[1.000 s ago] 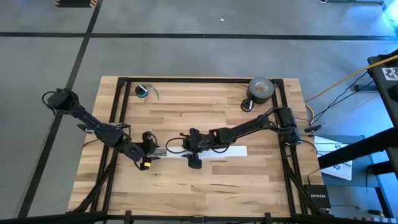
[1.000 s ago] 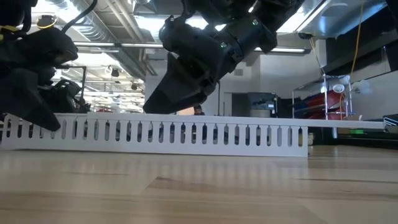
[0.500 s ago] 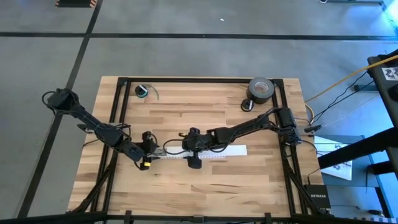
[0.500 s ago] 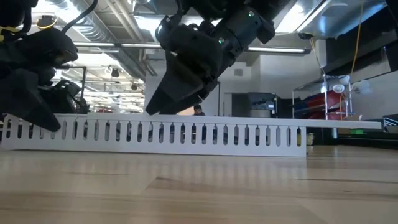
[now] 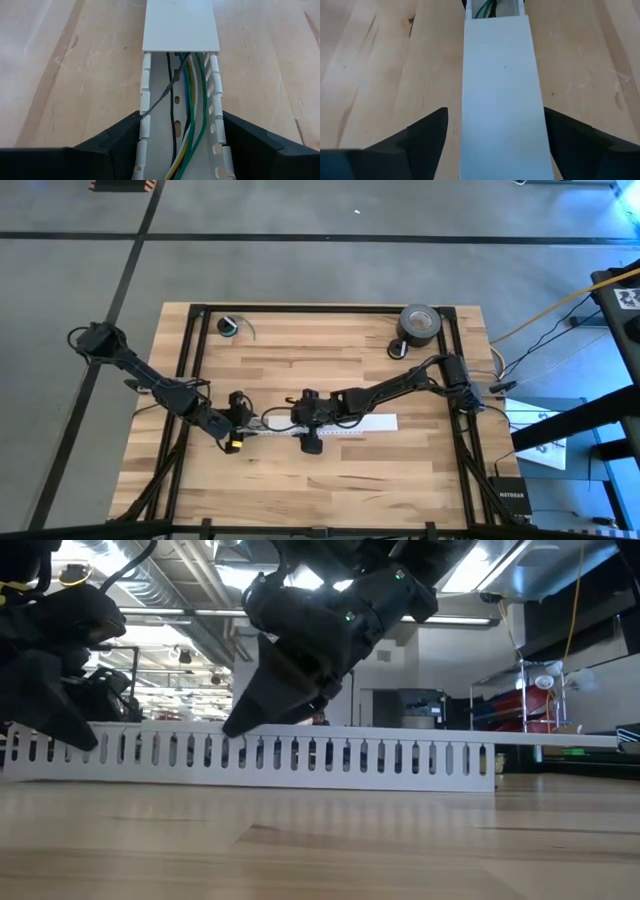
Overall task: Ziptie cables
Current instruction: Close the white cable duct
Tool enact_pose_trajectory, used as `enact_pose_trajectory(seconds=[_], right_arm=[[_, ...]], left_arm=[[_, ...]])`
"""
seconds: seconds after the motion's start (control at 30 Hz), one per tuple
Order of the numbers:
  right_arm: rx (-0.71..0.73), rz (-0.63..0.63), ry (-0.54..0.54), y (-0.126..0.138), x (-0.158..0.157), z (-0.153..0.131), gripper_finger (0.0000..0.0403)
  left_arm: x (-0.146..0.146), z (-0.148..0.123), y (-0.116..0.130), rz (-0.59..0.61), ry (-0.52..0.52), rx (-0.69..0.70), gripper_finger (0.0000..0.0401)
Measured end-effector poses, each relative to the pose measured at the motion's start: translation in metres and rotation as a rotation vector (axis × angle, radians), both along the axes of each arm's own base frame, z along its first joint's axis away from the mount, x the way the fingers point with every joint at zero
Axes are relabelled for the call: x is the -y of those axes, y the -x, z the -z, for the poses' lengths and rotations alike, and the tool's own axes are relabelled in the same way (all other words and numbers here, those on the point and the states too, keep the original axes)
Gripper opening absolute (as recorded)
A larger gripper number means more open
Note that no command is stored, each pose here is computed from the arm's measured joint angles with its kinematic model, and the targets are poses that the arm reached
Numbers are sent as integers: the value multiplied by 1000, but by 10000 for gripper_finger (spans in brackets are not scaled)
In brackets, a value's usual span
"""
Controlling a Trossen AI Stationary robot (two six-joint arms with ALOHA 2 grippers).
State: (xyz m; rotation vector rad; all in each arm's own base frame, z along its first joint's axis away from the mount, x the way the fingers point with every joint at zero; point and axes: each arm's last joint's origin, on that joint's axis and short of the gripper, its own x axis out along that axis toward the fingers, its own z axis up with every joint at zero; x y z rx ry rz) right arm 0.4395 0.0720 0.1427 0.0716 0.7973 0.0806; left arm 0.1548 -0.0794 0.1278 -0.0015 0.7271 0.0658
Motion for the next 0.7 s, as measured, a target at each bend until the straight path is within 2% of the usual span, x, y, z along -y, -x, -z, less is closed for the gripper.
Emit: enact_pose_trajectory(seconds=[0.27, 0.7], right_arm=[[9, -12, 1, -1, 0, 1, 212], [95, -2, 15, -16, -2, 10, 218]], left_arm=[[0, 0, 0, 3, 3, -3, 234], [-1, 1, 0, 3, 6, -10, 234]])
